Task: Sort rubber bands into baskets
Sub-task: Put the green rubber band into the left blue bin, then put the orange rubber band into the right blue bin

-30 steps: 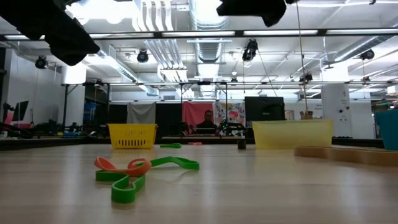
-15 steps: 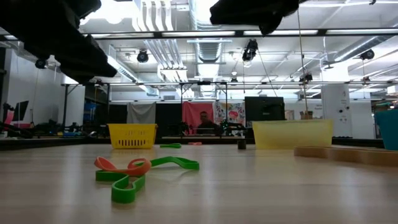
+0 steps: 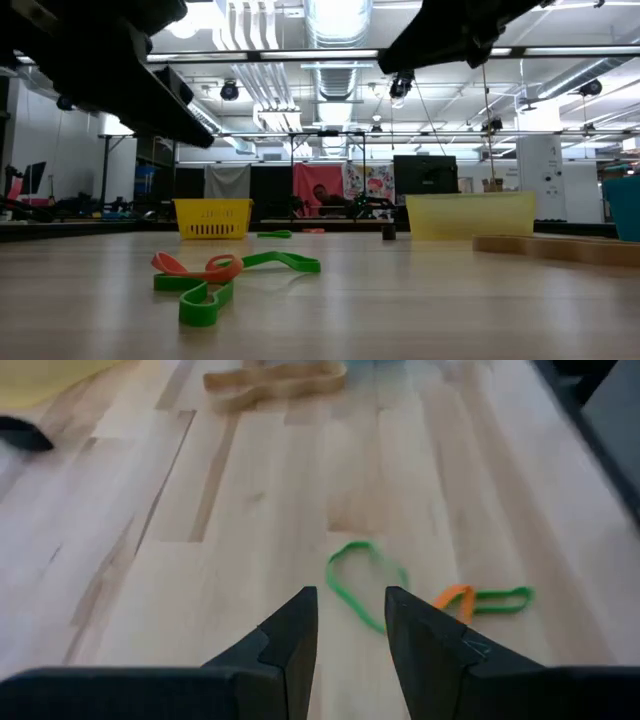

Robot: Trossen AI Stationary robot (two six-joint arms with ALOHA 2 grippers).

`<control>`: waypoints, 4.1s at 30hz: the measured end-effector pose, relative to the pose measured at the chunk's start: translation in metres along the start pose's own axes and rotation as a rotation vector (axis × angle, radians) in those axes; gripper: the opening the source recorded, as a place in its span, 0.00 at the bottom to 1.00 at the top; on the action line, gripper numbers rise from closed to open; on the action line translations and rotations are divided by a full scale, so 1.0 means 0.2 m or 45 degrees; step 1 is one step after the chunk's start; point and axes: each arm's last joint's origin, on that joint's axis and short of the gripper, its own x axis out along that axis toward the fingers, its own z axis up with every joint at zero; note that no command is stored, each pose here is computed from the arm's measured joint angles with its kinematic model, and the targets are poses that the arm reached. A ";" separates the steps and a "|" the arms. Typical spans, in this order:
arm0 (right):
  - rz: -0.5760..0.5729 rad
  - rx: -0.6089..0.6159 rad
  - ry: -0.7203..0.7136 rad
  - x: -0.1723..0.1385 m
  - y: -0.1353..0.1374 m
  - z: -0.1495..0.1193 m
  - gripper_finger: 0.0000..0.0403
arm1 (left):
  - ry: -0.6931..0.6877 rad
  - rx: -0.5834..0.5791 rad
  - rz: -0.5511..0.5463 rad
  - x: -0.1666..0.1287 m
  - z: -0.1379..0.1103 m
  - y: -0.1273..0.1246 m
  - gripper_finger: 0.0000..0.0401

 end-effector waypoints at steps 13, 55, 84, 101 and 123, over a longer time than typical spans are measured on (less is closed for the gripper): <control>-0.022 -0.020 0.032 0.01 0.00 -0.03 0.04 | 0.057 0.022 0.084 0.26 -0.03 -0.04 0.28; -0.011 0.023 0.039 0.01 0.00 -0.03 0.04 | 0.080 -0.081 0.051 0.48 -0.17 -0.01 0.23; -0.010 0.020 0.041 0.01 0.00 -0.03 0.04 | 0.148 0.219 -0.131 -0.01 0.07 -0.07 0.00; -0.010 0.043 0.039 0.01 0.00 -0.03 0.04 | 0.867 0.026 -0.144 -0.86 0.08 -0.18 0.00; -0.010 0.043 0.038 0.01 0.00 -0.03 0.04 | 1.138 -0.100 0.106 -0.71 -0.25 -0.24 0.12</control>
